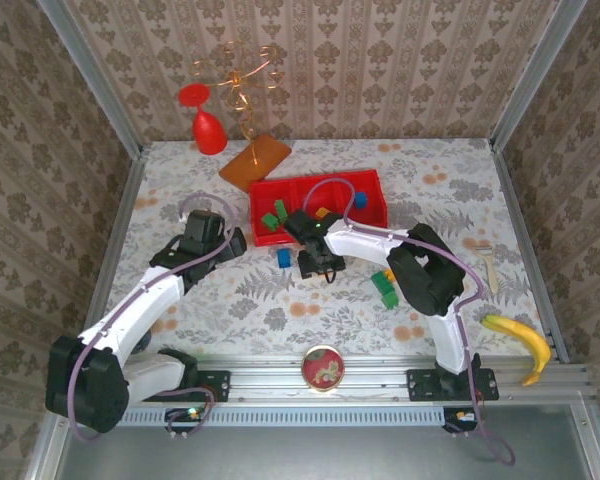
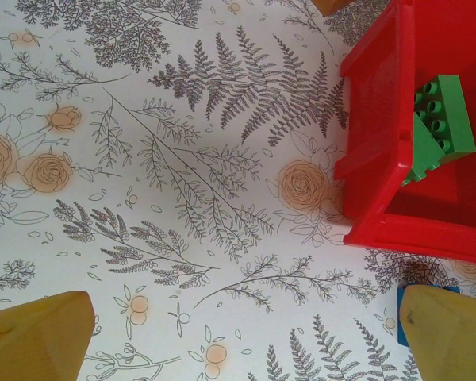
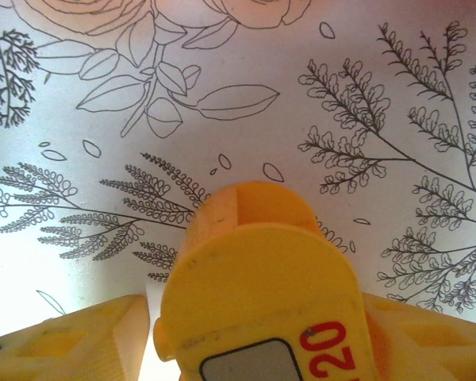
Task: Sort the legos into containers by color
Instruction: Pick up the lego from the center of the table.
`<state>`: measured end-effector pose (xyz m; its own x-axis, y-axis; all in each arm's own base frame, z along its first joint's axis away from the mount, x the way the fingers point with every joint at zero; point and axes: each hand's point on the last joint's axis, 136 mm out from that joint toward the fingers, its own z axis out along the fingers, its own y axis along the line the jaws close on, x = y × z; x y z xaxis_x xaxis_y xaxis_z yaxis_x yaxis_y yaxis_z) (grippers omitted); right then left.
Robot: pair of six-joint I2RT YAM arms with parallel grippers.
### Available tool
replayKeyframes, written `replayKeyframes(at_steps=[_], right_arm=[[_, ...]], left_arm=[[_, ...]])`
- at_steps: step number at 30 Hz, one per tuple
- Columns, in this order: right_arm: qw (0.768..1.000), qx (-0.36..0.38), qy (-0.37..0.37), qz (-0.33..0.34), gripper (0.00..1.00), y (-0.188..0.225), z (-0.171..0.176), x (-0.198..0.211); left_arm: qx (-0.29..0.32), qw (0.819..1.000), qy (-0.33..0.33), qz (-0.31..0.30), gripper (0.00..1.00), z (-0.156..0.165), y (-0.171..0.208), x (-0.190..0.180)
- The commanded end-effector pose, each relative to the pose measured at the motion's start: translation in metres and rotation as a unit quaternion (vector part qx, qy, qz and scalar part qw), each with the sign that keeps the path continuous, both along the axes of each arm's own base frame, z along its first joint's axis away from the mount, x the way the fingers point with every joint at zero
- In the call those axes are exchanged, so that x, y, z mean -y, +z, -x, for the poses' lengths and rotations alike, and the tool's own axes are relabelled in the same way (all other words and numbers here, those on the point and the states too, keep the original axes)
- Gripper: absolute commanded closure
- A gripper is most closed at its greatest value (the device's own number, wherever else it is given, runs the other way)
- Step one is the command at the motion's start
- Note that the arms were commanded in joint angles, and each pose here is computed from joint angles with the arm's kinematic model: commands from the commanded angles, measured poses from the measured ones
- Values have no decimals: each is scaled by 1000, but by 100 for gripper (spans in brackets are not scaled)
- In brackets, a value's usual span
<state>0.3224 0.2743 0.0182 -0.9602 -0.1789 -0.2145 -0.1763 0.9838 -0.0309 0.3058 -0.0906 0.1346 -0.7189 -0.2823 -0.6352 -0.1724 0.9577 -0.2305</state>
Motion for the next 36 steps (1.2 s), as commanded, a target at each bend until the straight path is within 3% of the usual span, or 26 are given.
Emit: replayKeyframes(at_steps=[1,16,27,36], right_arm=[[1000,-15,9,-1,37,-5,2,-3],[1000,2,2,-15,63,15,1,-2],[999,47,-15,-15,66,54,-12,7],[994,96,-43,-43,66,89,-54,15]], left_arm=[[6,1000,7,13,0,0,1,-1],[1,1000,7,15,0,-1,-2,-2],[0,1000,6,16,0,0,-3,-2],[-1,1000,3,19,0,0,-4,-1]])
